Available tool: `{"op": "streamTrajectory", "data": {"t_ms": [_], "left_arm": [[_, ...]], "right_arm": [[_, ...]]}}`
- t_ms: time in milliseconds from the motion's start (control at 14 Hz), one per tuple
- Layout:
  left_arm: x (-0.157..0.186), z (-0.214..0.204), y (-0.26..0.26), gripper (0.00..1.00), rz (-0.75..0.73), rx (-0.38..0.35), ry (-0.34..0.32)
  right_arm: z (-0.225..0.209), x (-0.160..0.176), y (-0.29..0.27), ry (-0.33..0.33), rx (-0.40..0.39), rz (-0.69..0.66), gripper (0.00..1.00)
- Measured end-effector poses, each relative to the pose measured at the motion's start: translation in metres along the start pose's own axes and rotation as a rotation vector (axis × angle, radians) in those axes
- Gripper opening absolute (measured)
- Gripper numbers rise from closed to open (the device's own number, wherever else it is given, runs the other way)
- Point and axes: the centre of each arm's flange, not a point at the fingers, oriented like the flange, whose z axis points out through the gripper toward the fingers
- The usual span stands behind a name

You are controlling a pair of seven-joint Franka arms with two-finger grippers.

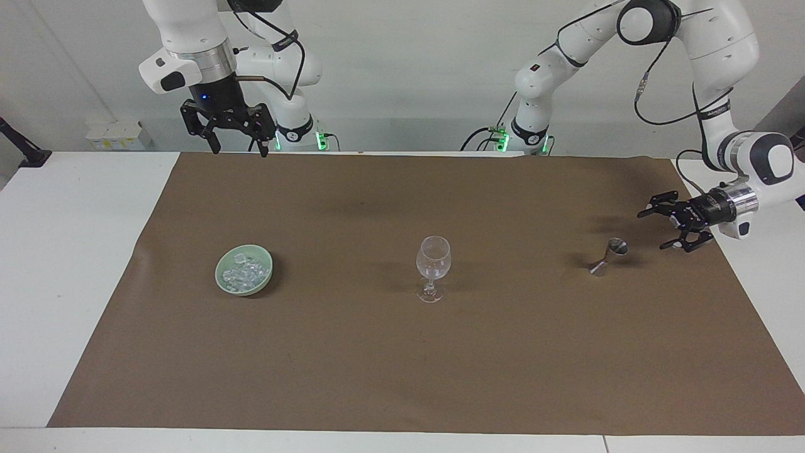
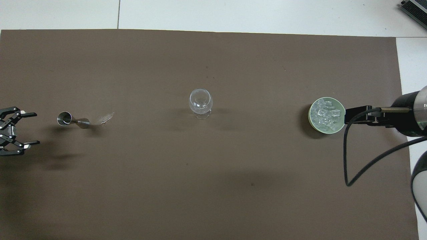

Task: Pour wine and add ice with both arms
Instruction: 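Open the left gripper and move it toward the small metal cup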

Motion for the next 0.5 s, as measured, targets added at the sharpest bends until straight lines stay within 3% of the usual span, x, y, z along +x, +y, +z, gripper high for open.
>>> {"op": "streamTrajectory", "data": {"t_ms": [214,500], "left_arm": [[0.024,0.015,0.004,1.0,-0.001,0.004,-0.047],[0.021,0.029,0.011,1.0,0.037,0.024,-0.06]], "right_arm": [[0.0,0.0,0.0,0.0,0.0,0.0,1.0],[0.0,0.0,0.0,0.0,0.0,0.0,1.0]]}}
